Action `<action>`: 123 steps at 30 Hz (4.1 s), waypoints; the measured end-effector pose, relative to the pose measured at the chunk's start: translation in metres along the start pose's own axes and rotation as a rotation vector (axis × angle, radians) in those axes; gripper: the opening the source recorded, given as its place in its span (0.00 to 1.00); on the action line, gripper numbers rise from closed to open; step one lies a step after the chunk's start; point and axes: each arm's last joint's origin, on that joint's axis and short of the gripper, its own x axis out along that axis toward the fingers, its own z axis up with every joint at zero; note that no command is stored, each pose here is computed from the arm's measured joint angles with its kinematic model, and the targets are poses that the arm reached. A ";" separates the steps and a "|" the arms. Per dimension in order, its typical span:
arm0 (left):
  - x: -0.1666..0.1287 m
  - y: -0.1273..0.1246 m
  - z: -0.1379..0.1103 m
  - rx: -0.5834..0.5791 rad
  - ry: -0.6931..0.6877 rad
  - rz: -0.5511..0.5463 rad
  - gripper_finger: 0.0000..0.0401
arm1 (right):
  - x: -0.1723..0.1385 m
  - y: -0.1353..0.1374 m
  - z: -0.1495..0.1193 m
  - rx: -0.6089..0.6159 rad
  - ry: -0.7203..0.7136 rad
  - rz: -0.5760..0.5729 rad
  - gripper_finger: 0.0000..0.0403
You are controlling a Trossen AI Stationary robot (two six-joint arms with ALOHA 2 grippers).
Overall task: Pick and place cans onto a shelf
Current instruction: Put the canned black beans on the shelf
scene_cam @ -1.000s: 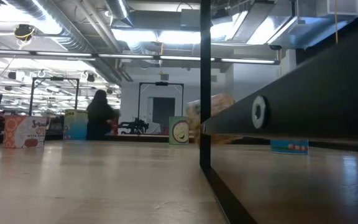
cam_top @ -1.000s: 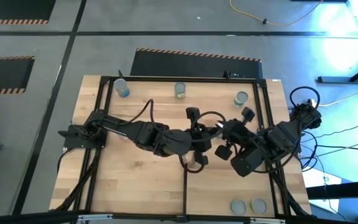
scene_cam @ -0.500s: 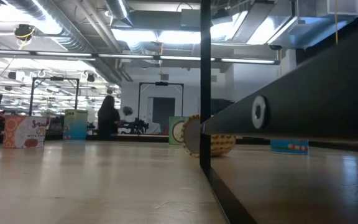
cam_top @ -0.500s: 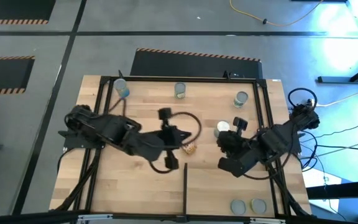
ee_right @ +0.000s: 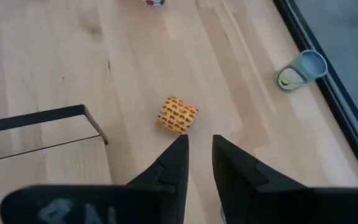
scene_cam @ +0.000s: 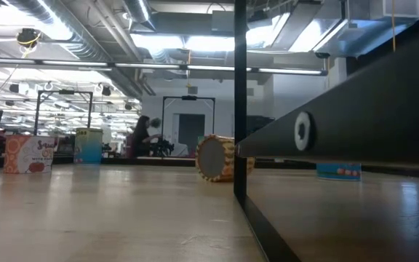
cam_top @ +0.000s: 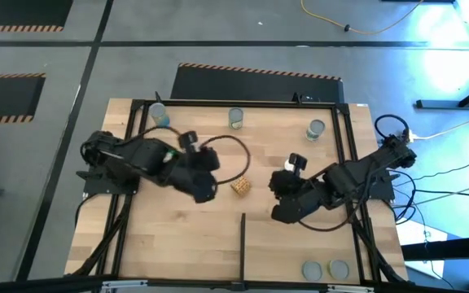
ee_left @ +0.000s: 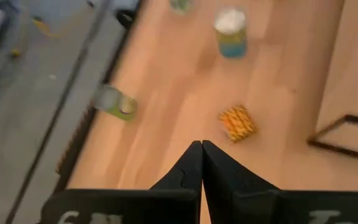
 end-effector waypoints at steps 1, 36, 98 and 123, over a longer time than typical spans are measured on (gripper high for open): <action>0.009 -0.001 -0.001 0.018 0.031 -0.018 0.00 | 0.001 -0.002 0.001 0.007 0.004 0.001 0.18; 0.237 -0.001 -0.129 0.060 0.309 -0.439 0.00 | 0.131 -0.043 -0.017 -0.066 0.188 0.185 0.17; 0.279 0.061 -0.126 -0.037 0.279 -0.648 0.00 | 0.288 -0.176 -0.030 0.272 0.249 0.615 0.10; 0.289 0.079 -0.126 -0.061 0.252 -0.632 0.00 | 0.315 -0.168 -0.036 0.274 0.222 0.750 0.10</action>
